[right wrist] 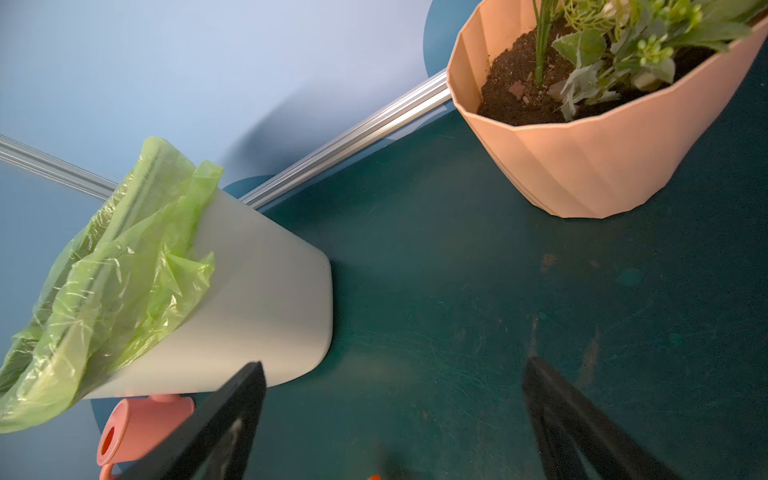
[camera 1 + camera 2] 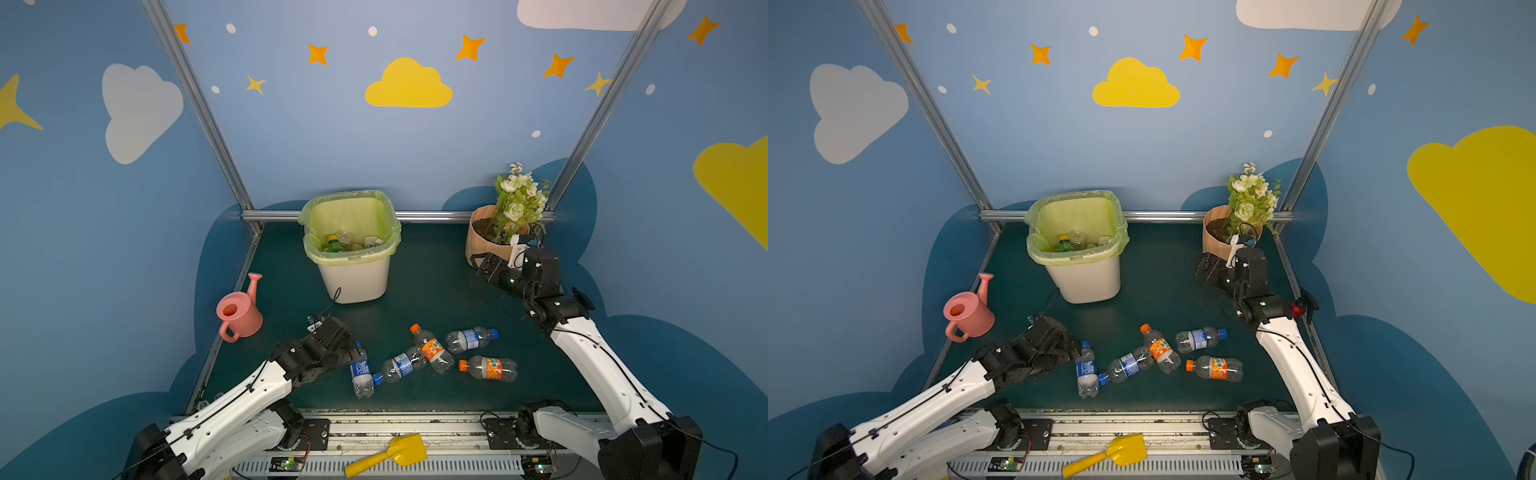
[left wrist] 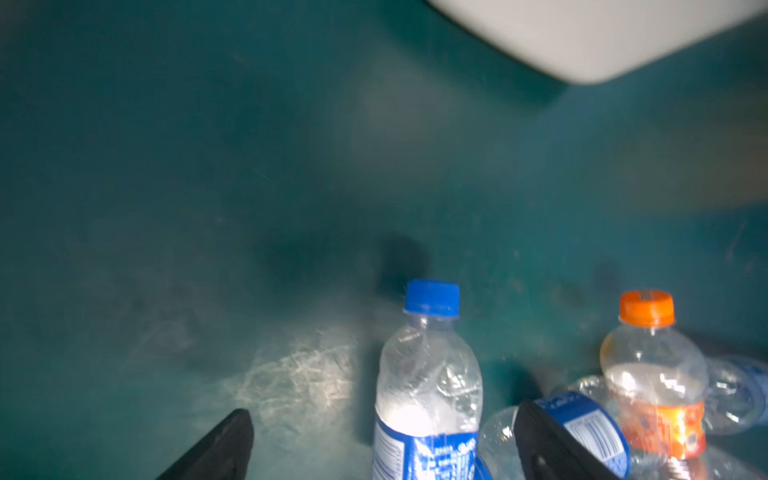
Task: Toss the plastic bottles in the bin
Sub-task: 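Lower the left gripper onto the blue-capped clear bottle and close on it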
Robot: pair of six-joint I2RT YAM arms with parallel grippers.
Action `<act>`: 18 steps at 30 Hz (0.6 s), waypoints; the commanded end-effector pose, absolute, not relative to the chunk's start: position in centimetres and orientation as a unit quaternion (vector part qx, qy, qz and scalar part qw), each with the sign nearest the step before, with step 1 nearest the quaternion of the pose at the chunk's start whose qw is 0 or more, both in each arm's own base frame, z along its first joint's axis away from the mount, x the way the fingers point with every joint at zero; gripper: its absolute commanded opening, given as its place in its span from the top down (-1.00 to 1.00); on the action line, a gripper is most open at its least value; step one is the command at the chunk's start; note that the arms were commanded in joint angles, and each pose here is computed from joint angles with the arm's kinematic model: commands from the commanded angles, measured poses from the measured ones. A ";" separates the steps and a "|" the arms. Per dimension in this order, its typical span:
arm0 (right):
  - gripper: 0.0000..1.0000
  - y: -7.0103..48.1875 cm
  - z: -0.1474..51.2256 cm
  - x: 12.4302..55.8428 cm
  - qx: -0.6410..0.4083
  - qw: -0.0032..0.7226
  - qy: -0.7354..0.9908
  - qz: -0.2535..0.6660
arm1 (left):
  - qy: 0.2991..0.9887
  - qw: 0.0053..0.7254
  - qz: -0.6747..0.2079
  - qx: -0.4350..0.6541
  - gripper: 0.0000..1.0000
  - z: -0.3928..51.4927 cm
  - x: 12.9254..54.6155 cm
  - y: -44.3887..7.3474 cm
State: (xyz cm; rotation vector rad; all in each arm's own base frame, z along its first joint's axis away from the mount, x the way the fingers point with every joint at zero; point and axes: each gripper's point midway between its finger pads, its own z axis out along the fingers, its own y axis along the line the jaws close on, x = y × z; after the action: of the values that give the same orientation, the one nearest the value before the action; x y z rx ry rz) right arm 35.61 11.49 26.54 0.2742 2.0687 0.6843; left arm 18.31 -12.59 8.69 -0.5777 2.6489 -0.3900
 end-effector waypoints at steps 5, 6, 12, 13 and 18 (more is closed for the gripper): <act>-0.91 11.2 26.8 35.6 0.119 0.459 0.832 0.287 | 0.962 0.156 -0.161 -0.156 -0.86 7.9 17.6 -15.8; -0.92 11.2 26.8 35.6 0.120 0.459 0.832 0.287 | 0.963 0.151 -0.161 -0.153 -0.83 7.7 17.5 -16.0; -0.92 11.1 26.7 35.6 0.125 0.458 0.832 0.288 | 0.969 0.131 -0.156 -0.138 -0.71 6.9 17.0 -16.7; -0.91 11.1 26.7 35.7 0.126 0.457 0.832 0.289 | 0.971 0.126 -0.154 -0.133 -0.68 6.7 16.9 -16.9; -0.92 11.1 26.4 35.7 0.128 0.452 0.833 0.291 | 0.978 0.104 -0.139 -0.119 -0.57 5.9 16.4 -17.0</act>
State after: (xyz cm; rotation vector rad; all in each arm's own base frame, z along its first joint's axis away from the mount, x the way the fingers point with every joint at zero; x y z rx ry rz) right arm 35.65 11.14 26.24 0.3133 2.0727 0.7055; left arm 16.42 -16.51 5.44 -0.3960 2.8679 -0.3996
